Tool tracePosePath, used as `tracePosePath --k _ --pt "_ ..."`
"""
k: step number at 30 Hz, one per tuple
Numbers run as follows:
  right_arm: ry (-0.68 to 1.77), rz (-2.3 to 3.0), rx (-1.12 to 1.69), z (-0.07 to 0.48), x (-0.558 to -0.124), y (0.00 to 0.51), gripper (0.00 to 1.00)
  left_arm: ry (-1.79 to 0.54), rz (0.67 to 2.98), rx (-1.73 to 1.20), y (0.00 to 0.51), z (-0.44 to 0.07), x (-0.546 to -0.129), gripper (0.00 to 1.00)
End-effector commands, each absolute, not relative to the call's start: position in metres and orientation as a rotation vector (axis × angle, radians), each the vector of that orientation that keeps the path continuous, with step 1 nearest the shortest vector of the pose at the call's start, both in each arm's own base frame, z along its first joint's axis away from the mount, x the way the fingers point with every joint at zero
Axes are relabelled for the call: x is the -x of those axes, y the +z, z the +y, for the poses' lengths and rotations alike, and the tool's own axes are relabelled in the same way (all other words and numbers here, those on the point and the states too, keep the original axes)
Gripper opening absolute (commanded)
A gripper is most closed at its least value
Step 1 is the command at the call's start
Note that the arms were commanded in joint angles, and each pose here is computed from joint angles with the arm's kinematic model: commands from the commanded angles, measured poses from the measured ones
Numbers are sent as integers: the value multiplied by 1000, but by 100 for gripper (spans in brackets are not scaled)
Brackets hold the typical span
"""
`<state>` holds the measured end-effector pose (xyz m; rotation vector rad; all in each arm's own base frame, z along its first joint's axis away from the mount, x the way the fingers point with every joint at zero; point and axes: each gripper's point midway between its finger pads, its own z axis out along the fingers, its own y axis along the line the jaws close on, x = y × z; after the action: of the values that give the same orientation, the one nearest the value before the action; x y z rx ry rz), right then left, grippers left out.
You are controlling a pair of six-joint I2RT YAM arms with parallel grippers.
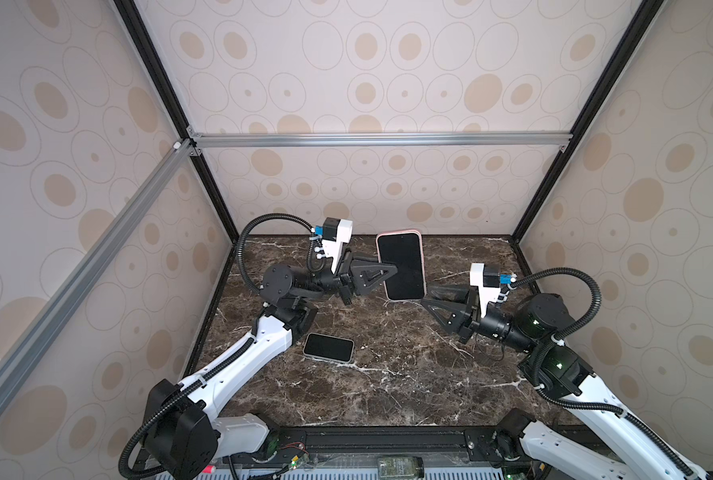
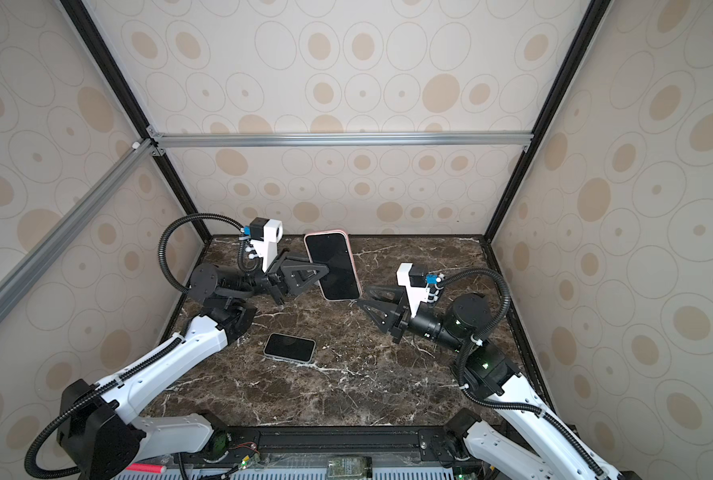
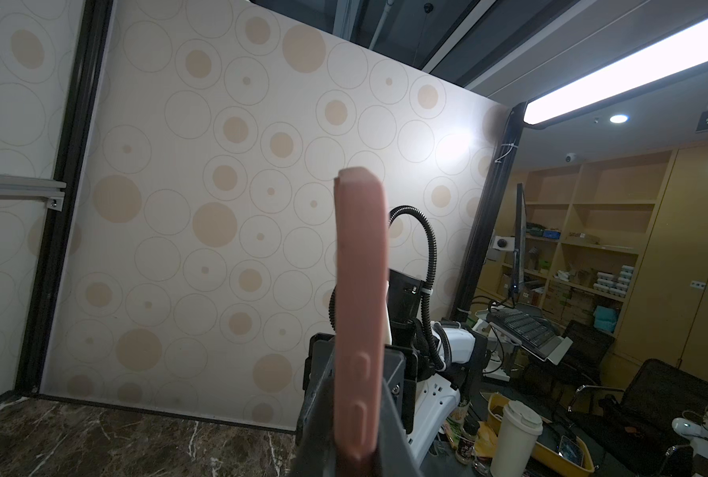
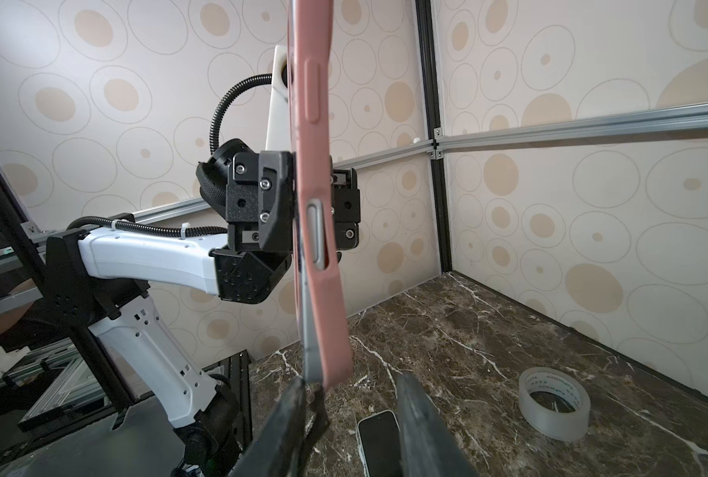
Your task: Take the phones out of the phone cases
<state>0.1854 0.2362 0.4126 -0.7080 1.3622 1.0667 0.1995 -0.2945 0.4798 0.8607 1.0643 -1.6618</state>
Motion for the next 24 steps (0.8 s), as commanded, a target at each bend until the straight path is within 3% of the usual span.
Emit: tracePosePath --k 1,18,24 --pt "1038 1364 642 229 -192 422 37 -1645 942 -902 506 -285 -182 0" --pt "1007 1427 554 227 -211 416 36 -1690 924 -948 504 -292 -172 0" --pt "1061 1377 686 238 -193 417 37 -1666 926 -939 506 -291 -173 0"
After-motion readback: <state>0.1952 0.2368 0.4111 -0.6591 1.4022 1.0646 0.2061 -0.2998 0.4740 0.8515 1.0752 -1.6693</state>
